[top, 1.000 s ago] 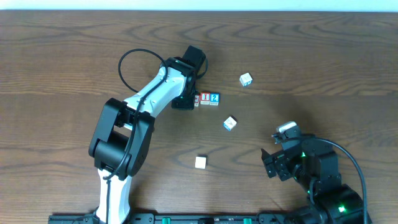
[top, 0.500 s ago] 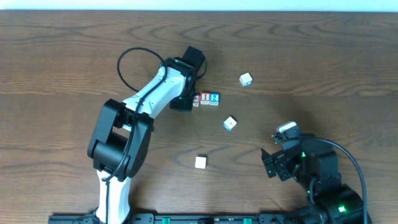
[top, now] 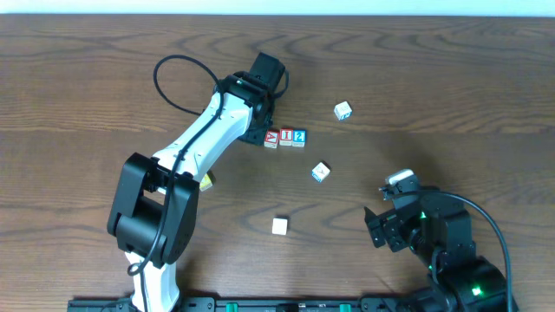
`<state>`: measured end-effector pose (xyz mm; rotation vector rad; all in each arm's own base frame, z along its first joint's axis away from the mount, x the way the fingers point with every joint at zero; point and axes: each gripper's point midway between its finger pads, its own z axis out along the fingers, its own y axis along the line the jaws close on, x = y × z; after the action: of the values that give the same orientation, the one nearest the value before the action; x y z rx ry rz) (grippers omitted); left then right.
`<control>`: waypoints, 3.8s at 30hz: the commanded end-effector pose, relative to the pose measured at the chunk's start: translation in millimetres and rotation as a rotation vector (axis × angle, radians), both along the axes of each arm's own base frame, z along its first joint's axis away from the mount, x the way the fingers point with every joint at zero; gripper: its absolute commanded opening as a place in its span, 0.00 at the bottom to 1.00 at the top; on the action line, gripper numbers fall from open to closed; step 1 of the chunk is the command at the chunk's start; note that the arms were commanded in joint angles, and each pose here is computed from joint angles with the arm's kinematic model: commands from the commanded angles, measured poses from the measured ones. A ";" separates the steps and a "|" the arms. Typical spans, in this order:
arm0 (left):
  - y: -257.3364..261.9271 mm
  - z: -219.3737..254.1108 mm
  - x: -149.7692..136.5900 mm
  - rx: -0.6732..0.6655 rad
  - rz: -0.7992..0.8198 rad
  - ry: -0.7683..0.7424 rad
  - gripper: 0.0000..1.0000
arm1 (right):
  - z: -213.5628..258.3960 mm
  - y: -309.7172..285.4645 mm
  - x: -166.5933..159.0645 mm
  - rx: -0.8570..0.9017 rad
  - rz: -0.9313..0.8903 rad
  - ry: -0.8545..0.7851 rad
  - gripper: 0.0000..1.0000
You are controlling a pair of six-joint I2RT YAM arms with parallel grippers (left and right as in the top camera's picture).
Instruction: Spell out Ai2
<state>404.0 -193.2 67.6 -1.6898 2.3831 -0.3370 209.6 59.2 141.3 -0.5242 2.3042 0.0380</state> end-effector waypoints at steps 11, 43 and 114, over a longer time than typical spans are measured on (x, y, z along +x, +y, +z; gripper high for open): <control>-13.2 -7.5 4.8 0.044 -0.173 -0.024 0.40 | 0.2 -2.9 0.9 0.001 -0.018 -0.002 0.99; -28.6 -24.8 -19.0 0.049 -0.175 0.059 0.38 | 0.1 -3.0 0.8 0.000 -0.018 -0.002 0.99; -22.0 -54.7 -12.1 -0.001 0.097 0.109 0.39 | 0.2 -2.9 0.9 0.001 -0.018 -0.002 0.99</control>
<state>386.6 -219.9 15.5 -1.8526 2.3912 -0.2542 209.5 59.3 141.3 -0.5244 2.3041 0.0385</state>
